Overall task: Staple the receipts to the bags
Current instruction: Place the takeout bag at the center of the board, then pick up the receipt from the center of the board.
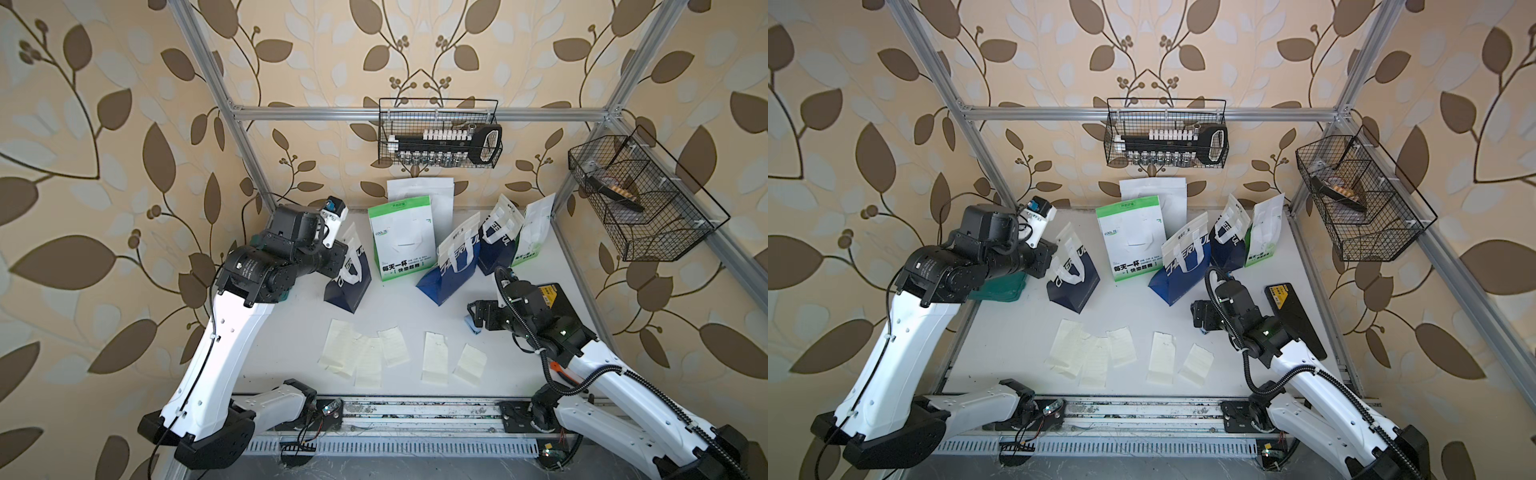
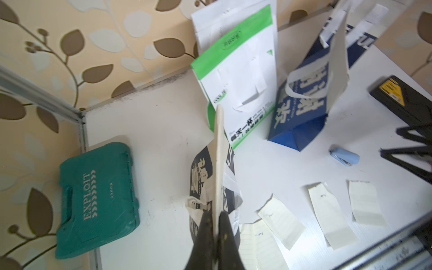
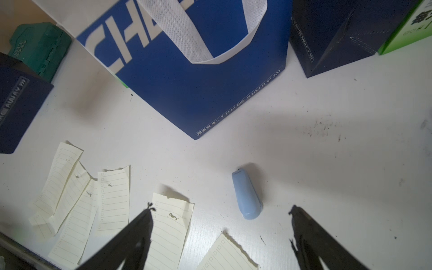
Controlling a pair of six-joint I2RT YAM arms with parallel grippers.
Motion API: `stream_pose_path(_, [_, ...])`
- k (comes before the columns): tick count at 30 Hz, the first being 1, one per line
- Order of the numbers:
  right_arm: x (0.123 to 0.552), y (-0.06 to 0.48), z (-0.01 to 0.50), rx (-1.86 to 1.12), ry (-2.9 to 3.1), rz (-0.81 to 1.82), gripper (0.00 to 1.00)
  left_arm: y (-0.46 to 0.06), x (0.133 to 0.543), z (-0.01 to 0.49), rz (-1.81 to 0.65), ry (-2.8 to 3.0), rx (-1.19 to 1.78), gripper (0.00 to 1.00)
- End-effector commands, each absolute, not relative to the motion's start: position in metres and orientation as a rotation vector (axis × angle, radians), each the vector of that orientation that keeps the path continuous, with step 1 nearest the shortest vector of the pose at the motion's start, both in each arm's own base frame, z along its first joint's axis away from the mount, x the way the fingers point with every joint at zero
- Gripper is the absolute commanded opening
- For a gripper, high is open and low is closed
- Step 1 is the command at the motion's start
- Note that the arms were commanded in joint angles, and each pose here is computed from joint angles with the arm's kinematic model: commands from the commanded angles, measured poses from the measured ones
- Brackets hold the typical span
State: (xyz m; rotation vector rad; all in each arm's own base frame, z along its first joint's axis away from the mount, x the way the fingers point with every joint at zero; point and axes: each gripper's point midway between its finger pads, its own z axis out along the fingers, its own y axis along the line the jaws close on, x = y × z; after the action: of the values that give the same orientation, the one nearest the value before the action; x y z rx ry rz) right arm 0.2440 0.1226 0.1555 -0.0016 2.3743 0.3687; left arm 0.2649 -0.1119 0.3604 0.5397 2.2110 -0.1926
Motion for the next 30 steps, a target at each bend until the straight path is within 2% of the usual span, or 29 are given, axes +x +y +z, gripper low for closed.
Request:
stream_pose_path(1, [0.239, 0.123, 0.151, -0.029, 2.38, 0.374, 0.92, -0.144, 0.26, 0.375, -0.328, 1.996, 0.713, 0.0])
stream_pose_path(6, [0.236, 0.123, 0.149, -0.034, 2.39, 0.373, 0.92, -0.172, 0.276, 0.354, -0.437, 1.968, 0.816, 0.0])
stream_pose_path(14, [0.229, 0.135, 0.139, -0.068, 2.436, 0.453, 0.91, -0.188, 0.305, 0.332, -0.444, 2.008, 0.876, 0.0])
stream_pose_path(22, [0.207, 0.199, 0.1, -0.195, 2.579, 0.681, 0.71, -0.192, 0.308, 0.305, -0.464, 2.057, 0.914, 0.0])
stream_pose_path(27, [0.199, 0.223, 0.071, -0.247, 2.654, 0.666, 0.61, -0.195, 0.308, 0.293, -0.481, 2.071, 0.93, 0.0])
stream_pose_path(30, [0.201, 0.221, 0.05, -0.228, 2.698, 0.567, 0.53, -0.195, 0.308, 0.291, -0.478, 2.078, 0.934, 0.0])
